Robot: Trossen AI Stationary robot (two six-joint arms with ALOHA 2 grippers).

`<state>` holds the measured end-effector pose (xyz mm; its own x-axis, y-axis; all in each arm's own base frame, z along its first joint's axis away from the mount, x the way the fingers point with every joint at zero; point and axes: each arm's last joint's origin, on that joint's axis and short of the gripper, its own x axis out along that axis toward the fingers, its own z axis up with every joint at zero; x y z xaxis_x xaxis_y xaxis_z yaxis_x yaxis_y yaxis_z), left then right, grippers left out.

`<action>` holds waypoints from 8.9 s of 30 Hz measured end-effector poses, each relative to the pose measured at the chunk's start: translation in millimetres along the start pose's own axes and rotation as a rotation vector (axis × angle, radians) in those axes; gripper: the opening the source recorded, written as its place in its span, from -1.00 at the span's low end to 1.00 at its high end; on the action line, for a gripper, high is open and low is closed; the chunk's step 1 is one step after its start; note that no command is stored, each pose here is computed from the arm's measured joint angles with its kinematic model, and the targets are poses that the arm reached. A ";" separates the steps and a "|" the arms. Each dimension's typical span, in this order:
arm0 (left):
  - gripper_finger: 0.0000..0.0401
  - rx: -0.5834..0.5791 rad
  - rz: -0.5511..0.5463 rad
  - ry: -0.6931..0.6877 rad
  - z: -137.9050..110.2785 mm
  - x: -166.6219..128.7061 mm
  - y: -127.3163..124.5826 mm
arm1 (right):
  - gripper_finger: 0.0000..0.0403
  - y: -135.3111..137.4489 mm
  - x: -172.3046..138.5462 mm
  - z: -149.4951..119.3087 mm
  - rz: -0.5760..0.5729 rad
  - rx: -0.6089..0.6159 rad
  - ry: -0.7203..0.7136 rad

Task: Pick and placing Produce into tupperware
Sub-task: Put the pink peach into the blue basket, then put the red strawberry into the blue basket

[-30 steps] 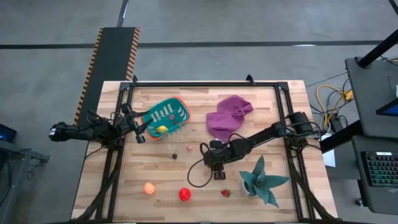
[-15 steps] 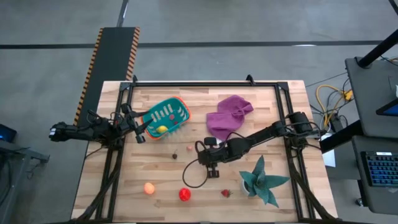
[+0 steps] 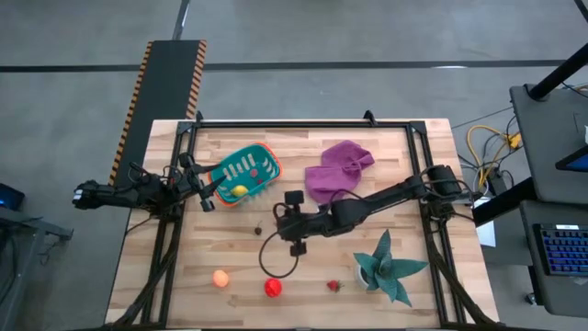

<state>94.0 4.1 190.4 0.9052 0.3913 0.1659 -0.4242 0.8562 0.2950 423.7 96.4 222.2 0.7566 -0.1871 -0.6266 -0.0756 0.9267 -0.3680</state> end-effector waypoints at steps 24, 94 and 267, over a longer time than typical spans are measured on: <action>-0.25 0.002 -0.001 0.003 -0.4 -0.1 -0.1 | -0.69 -33.8 -46.4 43.3 1.231 -0.099 -0.623; -0.25 0.004 -0.001 0.003 -0.4 -0.2 -0.1 | -0.76 -142.2 -22.4 4.9 -0.020 0.485 -0.151; -0.25 -0.064 0.000 0.074 -7.3 -0.3 -2.1 | 0.01 96.3 -35.4 35.8 0.504 0.244 0.900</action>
<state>94.8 4.7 182.9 0.9055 0.4137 0.0950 -0.4242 0.8748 0.2341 412.9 203.9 233.6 -0.0933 0.1574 -0.9831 -0.0389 0.9861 0.1616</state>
